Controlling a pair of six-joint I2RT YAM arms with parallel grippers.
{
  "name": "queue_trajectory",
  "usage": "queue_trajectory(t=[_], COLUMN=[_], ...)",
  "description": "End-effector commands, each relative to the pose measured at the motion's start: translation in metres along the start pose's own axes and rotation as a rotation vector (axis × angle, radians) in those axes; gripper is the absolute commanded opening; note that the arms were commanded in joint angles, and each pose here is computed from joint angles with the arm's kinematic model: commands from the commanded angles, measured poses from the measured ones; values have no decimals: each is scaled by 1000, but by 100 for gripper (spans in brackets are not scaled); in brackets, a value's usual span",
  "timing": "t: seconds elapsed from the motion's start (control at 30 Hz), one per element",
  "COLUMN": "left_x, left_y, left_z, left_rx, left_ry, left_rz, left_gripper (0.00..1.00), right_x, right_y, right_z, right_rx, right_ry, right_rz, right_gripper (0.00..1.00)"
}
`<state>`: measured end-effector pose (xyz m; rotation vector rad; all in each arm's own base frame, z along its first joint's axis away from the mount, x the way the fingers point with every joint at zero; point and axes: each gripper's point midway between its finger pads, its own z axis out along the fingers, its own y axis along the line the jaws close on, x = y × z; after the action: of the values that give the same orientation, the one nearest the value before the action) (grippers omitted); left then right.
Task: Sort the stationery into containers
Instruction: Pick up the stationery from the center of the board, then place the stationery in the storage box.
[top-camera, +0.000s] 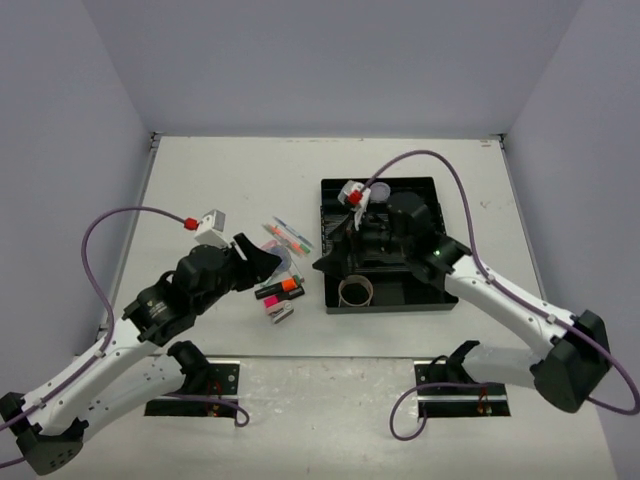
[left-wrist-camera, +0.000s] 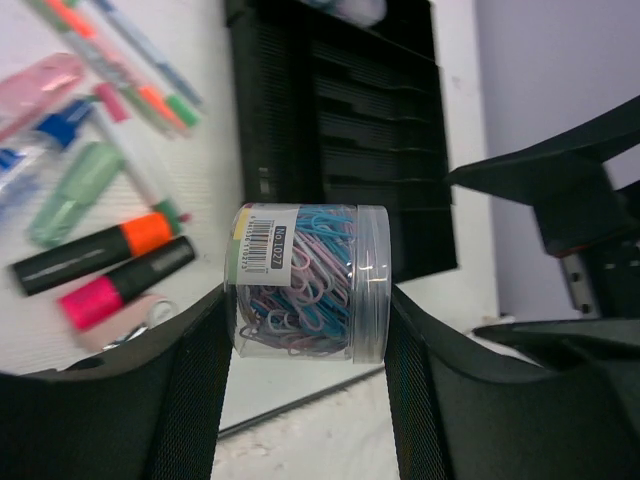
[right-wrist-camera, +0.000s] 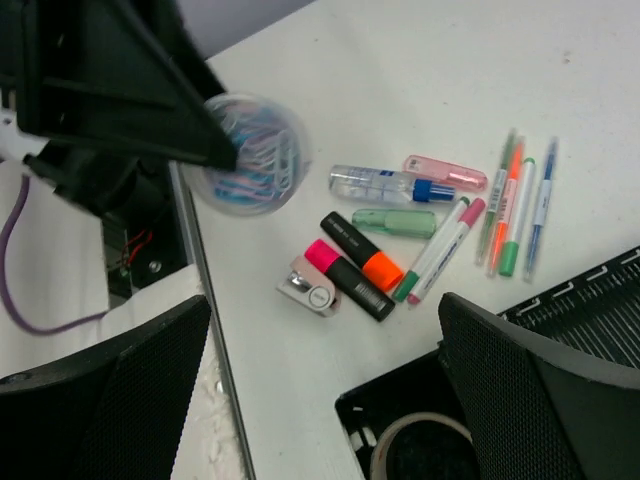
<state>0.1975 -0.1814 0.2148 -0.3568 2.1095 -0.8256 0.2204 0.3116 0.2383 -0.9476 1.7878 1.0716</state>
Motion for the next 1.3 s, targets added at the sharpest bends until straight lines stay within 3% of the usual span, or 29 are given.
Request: queue_trajectory(t=[0.0, 0.1, 0.27, 0.4, 0.53, 0.7, 0.83, 1.07, 1.13, 1.27], left_x=[-8, -5, -15, -10, -4, -1, 2, 9, 10, 3], left_y=[-91, -114, -130, -136, -135, -131, -129, -127, -127, -125], left_z=[-19, -25, -33, -31, -27, -22, -20, -9, -7, -7], left_rx=[385, 497, 576, 584, 569, 549, 538, 507, 502, 483], left_ry=[58, 103, 80, 126, 160, 168, 180, 208, 212, 172], left_rz=[-80, -137, -204, -227, -253, -260, -268, -256, -251, -235], left_gripper=[0, 0, 0, 0, 0, 0, 0, 0, 0, 12], right_x=[-39, -45, -38, -46, -58, -65, -62, -64, -64, -60], right_y=[46, 47, 51, 65, 47, 53, 49, 46, 43, 40], right_z=[-36, -43, -43, -38, -32, -26, -16, -10, -10, -9], right_rx=[-149, -71, -65, -72, 55, 30, 41, 52, 63, 72], right_ry=[-216, -251, -233, -263, -279, -296, -272, -280, -277, -259], right_rz=[-121, -92, -97, -138, -147, -163, -175, -183, -187, -206], right_gripper=[99, 99, 99, 99, 99, 95, 78, 73, 59, 32])
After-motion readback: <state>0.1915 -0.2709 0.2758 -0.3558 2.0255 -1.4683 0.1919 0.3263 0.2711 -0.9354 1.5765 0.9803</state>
